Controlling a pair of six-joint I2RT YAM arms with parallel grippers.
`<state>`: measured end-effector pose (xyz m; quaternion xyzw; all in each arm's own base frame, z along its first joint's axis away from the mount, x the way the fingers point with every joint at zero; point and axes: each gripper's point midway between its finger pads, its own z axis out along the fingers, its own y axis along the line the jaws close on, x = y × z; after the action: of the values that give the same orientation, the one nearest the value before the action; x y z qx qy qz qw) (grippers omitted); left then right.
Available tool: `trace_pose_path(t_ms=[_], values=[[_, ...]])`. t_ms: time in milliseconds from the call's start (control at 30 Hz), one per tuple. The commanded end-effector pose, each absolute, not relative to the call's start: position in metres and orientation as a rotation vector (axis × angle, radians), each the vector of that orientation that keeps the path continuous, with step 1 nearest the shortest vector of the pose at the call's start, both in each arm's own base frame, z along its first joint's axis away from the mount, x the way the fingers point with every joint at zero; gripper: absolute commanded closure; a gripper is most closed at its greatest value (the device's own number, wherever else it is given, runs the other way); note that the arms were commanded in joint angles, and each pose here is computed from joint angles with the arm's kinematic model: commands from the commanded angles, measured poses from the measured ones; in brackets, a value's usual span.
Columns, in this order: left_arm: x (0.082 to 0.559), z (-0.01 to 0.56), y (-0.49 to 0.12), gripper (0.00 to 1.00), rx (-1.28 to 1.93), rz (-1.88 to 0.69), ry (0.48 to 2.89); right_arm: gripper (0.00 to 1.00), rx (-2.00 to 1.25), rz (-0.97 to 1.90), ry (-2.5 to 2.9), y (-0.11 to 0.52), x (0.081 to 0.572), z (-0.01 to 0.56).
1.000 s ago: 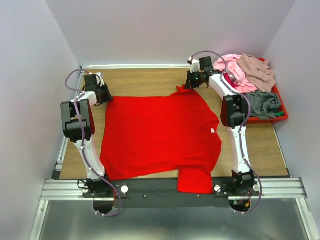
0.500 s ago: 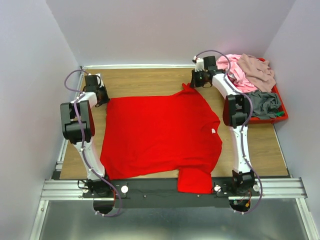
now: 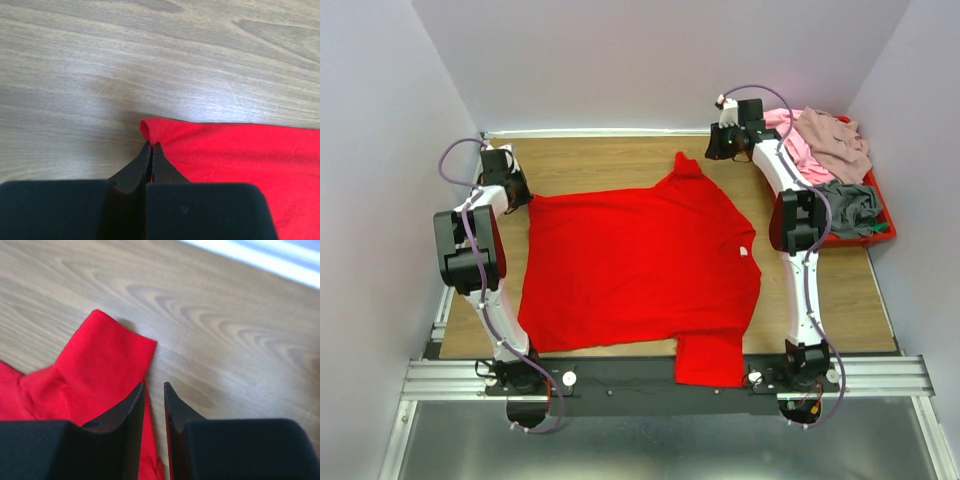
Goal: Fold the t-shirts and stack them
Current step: Flatten the tshirt out
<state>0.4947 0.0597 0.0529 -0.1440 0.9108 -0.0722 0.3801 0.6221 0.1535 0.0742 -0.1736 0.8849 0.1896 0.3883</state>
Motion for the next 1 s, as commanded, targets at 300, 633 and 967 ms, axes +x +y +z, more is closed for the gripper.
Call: trace_pose_path(t_ms=[300, 633, 967], values=[[0.494, 0.060, 0.058, 1.00, -0.345, -0.219, 2.305, 0.54, -0.354, 0.662, 2.280, 0.170, 0.624, 0.050], [0.495, 0.068, 0.056, 1.00, -0.333, -0.232, 2.290, 0.42, -0.142, 0.861, 2.340, 0.190, 0.626, 0.009], [0.496, 0.070, 0.054, 1.00, -0.326, -0.240, 2.285, 0.59, -0.090, 1.036, 2.372, 0.205, 0.611, -0.007]])
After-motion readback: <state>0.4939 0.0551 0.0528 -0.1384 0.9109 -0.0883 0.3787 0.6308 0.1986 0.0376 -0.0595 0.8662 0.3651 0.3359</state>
